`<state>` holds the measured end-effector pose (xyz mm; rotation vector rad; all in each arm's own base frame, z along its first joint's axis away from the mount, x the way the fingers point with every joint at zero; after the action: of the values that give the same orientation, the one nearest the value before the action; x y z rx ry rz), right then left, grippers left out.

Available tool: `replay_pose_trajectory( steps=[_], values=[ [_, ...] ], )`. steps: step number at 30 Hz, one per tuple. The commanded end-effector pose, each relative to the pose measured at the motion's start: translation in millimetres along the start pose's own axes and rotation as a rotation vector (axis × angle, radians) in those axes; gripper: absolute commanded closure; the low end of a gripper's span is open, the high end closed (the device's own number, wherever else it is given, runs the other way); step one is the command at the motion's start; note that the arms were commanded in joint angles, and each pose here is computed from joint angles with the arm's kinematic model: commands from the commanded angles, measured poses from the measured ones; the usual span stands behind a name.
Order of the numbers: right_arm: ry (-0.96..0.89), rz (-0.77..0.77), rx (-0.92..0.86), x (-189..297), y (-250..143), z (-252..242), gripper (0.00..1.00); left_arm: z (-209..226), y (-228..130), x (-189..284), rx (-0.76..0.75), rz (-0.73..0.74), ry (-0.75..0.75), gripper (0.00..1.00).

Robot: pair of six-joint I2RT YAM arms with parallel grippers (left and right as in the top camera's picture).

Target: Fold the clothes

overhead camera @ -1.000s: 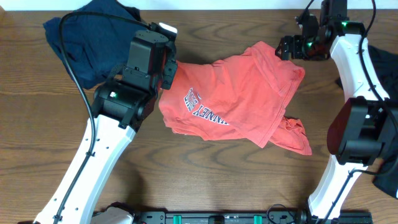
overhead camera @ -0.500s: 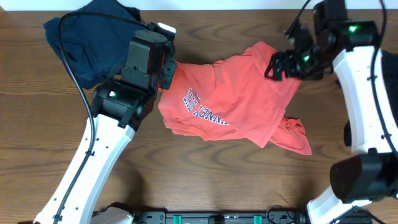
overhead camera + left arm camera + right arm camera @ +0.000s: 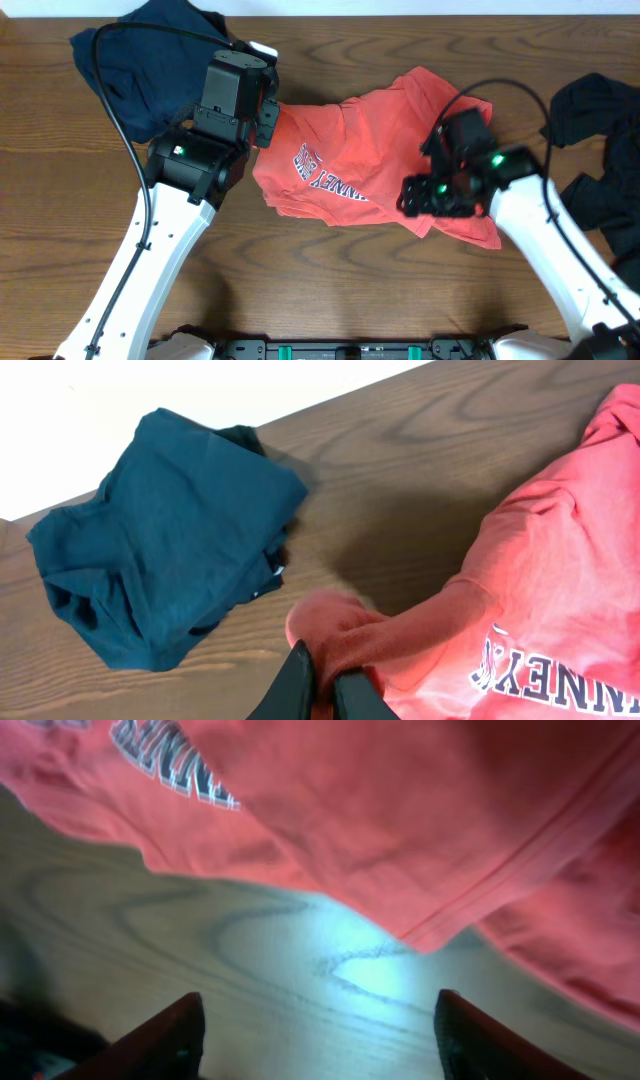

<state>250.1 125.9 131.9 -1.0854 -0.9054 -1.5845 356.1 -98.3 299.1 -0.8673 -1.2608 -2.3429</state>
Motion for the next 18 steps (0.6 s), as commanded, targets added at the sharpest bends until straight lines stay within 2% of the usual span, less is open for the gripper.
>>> replay_pose_trajectory(
  steps=[1,6,10,18],
  values=[
    [-0.106,-0.011,-0.133,-26.7,-19.3,-19.6,0.32,5.2,-0.1,2.8,0.023,-0.001,0.02,0.94],
    [-0.214,-0.059,-0.272,-52.7,-31.0,-49.8,0.36,4.8,-1.4,2.8,0.021,0.005,0.018,0.94],
    [-0.262,-0.112,-0.298,-57.1,-28.2,-62.4,0.39,4.6,-1.6,2.5,0.021,0.006,0.018,0.94],
    [-0.217,-0.167,-0.3,-71.7,-22.9,-64.3,0.46,3.3,-3.7,0.5,0.016,0.019,0.014,0.94]
  ],
)
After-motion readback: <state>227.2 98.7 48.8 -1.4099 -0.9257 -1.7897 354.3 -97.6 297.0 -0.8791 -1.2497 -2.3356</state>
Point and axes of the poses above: each gripper's point midway between its finger pads, its own x axis back along the fingers, its own z axis along the line the jaws close on, y = z × x, the point moved 3 cm from there along x, back along the fingers, and after that the axes turned 15 degrees about -x, right-handed, at the moved point
